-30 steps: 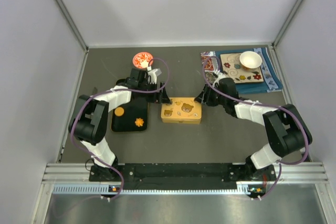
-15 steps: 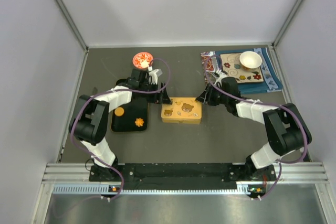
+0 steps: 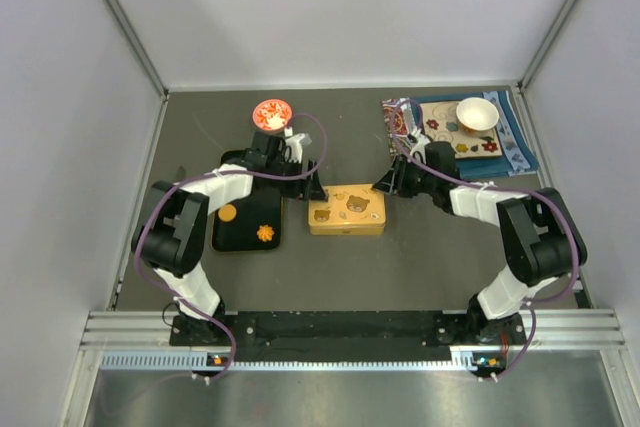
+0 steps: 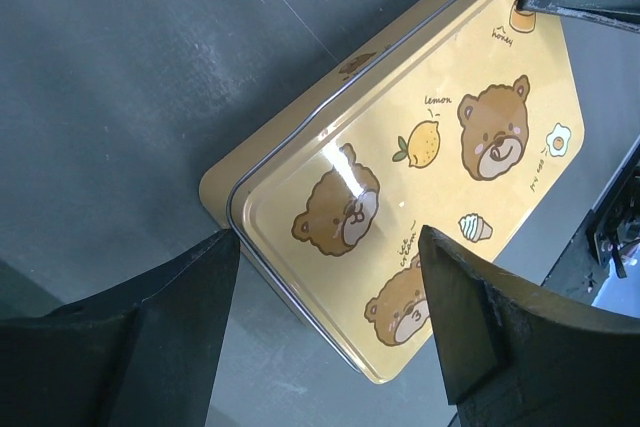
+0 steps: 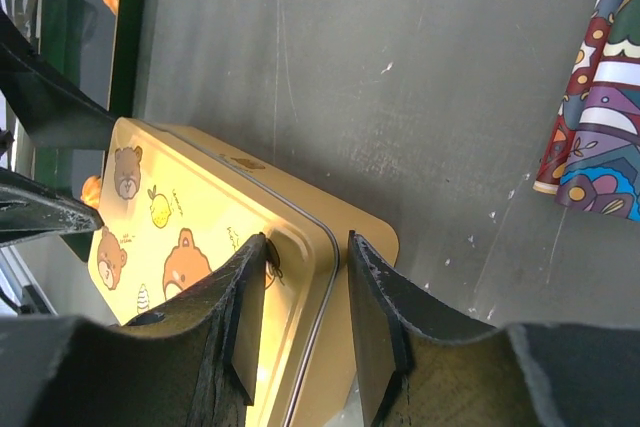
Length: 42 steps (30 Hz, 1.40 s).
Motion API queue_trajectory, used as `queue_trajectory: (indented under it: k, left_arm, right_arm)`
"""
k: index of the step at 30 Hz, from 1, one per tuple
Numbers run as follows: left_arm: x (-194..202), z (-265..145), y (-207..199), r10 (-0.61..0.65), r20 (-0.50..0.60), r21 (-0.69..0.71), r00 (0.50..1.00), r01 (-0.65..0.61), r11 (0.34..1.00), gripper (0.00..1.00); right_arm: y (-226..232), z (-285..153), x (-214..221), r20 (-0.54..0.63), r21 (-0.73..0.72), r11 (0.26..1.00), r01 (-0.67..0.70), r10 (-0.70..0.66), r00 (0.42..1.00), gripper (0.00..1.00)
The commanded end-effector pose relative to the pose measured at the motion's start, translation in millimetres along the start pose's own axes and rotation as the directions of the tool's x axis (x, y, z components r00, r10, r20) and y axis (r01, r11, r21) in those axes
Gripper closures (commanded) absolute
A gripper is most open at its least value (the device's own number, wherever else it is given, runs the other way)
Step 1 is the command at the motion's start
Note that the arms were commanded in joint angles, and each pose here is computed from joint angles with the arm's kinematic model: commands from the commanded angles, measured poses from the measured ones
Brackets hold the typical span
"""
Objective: Pack the cookies
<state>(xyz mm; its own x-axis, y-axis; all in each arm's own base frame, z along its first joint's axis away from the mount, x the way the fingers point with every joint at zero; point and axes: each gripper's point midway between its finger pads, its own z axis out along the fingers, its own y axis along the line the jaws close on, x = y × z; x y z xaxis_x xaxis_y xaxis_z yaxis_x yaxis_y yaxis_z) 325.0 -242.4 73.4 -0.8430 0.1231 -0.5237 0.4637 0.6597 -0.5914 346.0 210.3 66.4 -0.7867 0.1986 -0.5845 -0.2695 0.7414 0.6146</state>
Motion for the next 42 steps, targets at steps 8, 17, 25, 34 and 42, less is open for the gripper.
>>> queue_trajectory:
  k: [8, 17, 25, 34, 42]
  left_arm:
    - [1.7, -4.2, -15.3, 0.095, 0.021, 0.026, 0.995, -0.096, 0.995, 0.22]
    - [-0.1, -1.6, -21.3, 0.116, 0.022, 0.029, 0.993, -0.116, 0.993, 0.22]
    - [1.6, -5.1, -22.2, 0.129, 0.025, 0.015, 0.991, -0.129, 0.991, 0.22]
    - [0.5, -16.8, -26.0, 0.136, 0.054, -0.011, 0.989, -0.136, 0.991, 0.2]
    - [9.5, -10.7, -27.7, 0.159, 0.038, -0.046, 0.987, -0.157, 0.987, 0.19]
  right_arm:
    - [-47.3, -13.1, 61.4, -0.198, 0.131, 0.991, 0.003, 0.024, 0.98, 0.63]
    - [-46.0, -20.4, 56.1, -0.188, 0.141, 0.99, 0.032, -0.005, 0.982, 0.61]
    - [-50.5, -14.0, 52.4, -0.194, 0.152, 0.988, 0.029, 0.001, 0.981, 0.66]
    - [-54.7, -12.6, 50.3, -0.19, 0.164, 0.986, 0.033, -0.001, 0.982, 0.69]
    - [-56.4, -13.0, 48.2, -0.187, 0.168, 0.985, 0.039, -0.007, 0.982, 0.7]
